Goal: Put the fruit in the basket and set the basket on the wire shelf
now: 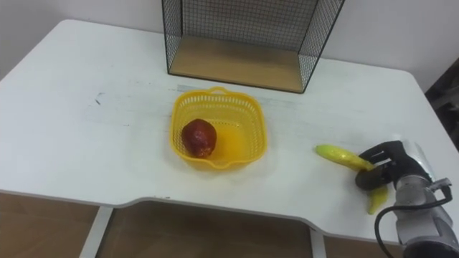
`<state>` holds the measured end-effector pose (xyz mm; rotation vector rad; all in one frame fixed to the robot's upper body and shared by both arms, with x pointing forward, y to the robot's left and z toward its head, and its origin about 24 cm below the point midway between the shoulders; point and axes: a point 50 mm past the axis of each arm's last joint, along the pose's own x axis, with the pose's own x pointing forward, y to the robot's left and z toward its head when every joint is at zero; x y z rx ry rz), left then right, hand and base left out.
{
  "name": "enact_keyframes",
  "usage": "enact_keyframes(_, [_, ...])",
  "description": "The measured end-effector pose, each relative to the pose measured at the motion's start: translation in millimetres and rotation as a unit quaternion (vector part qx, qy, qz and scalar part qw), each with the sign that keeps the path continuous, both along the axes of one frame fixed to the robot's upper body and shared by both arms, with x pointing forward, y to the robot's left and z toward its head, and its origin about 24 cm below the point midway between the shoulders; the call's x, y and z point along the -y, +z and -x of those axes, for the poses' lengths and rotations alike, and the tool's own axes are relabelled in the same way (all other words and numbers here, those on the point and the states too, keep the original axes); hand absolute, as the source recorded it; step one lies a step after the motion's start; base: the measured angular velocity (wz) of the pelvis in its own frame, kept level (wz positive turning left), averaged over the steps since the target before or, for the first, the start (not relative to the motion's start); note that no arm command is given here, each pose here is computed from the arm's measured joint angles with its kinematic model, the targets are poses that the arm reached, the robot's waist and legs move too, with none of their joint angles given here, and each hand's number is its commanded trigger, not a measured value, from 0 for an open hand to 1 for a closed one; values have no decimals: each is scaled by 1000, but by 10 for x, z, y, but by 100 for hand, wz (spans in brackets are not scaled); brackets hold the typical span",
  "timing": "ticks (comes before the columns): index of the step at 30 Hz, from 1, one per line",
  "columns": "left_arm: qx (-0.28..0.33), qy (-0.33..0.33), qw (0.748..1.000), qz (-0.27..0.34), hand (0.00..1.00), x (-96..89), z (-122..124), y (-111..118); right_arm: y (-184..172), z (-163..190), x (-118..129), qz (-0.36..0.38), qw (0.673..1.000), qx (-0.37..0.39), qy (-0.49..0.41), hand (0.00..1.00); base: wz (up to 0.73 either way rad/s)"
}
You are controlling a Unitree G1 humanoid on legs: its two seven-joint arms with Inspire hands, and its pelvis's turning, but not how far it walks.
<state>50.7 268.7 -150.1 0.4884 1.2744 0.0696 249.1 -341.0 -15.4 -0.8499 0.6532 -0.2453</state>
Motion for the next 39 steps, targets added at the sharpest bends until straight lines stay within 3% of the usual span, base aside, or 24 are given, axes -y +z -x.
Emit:
enact_keyframes(3, [0, 0, 1000, 0, 0, -3, -1, 1, 96, -77, -71, 17, 999, 16, 23, 100, 0])
enact_keyframes(14, [14, -4, 1000, 5, 0, 41, -99, 2, 821, -284, -487, 66, 973, 181, 123, 100, 0])
enact_keyframes(22, [22, -5, 1000, 12, 0, 69, -88, -1, 1263, -282, -737, -29, 938, 308, 157, 100, -8])
enact_keyframes(35, [25, 10, 1000, 12, 0, 35, -71, 7, 1360, -276, -811, -56, 927, 325, 178, 100, 0])
enact_keyframes(39, [28, 5, 1000, 11, 0, 37, -106, 11, 1495, -250, -949, -49, 914, 337, 220, 100, 0])
